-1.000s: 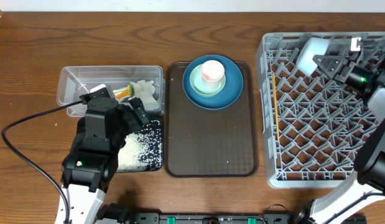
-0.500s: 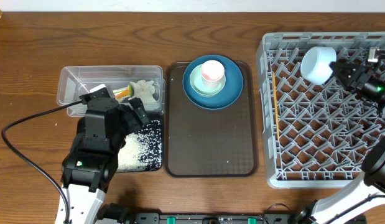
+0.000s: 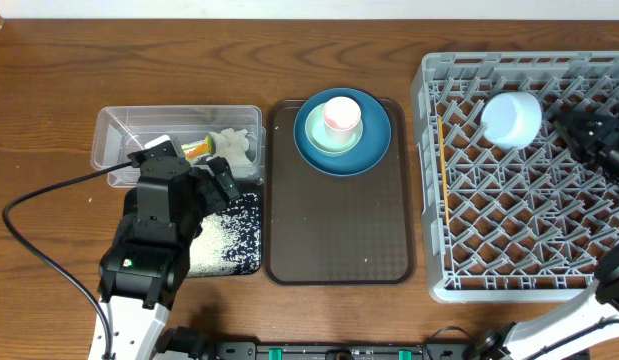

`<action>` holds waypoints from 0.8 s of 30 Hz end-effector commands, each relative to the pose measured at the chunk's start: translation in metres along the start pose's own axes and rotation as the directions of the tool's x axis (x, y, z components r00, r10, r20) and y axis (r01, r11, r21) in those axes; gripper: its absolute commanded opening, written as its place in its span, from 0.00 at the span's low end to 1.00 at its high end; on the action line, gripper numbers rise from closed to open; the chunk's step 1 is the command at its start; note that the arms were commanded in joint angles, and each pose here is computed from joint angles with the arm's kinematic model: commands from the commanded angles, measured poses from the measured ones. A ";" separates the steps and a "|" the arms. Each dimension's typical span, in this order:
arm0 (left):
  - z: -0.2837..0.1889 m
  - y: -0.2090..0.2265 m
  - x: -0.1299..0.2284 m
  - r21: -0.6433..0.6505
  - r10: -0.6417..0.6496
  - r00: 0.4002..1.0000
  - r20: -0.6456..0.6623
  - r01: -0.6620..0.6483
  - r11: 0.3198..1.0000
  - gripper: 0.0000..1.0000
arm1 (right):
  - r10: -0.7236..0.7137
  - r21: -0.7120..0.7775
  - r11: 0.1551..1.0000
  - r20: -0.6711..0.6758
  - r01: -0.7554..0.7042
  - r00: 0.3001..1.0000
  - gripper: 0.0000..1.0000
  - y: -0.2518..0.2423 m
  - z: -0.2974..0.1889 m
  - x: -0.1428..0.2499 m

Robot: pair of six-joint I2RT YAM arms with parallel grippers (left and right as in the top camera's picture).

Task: Sort waste into correct bins and load items into the dishwasher rack
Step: 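Set the bowl upright in the rack's back row and release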

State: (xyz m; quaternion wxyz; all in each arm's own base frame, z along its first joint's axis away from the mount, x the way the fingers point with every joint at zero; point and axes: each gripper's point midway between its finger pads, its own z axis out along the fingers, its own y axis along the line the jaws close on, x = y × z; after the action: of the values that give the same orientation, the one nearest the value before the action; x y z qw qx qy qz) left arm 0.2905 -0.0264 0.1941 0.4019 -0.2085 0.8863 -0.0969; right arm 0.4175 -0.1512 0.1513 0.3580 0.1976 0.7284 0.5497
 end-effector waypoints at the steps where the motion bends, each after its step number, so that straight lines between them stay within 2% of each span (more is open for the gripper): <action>1: 0.001 0.005 -0.001 -0.023 -0.011 1.000 0.007 0.011 1.000 0.98 | -0.012 0.057 0.998 0.032 0.011 0.999 0.48 -0.011 -0.006 -0.007; 8: 0.001 0.005 -0.001 -0.023 -0.011 1.000 0.007 0.011 1.000 0.98 | -0.070 0.154 0.986 0.042 0.062 0.997 0.45 -0.011 -0.005 -0.009; 13: 0.001 0.005 -0.001 -0.023 -0.011 1.000 0.007 0.011 1.000 0.98 | -0.226 0.292 0.929 -0.034 0.226 0.973 0.45 0.006 0.011 0.003; 16: 0.001 0.005 -0.001 -0.023 -0.011 1.000 0.007 0.011 1.000 0.98 | -0.314 0.315 0.890 -0.097 0.329 0.944 0.45 0.030 0.028 0.014; 21: 0.001 0.005 -0.001 -0.023 -0.011 1.000 0.007 0.011 1.000 0.98 | -0.424 0.407 0.771 -0.246 0.489 0.872 0.44 0.050 0.061 0.044; 24: 0.001 0.005 -0.001 -0.023 -0.011 1.000 0.007 0.011 1.000 0.98 | -0.447 0.542 0.618 -0.355 0.570 0.821 0.41 0.033 0.072 0.055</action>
State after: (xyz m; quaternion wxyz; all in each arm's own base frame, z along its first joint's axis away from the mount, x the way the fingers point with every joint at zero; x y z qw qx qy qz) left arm 0.2905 -0.0264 0.1941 0.4019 -0.2085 0.8863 -0.0969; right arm 0.4260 -0.0440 0.1785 0.3564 0.0566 0.8829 0.3005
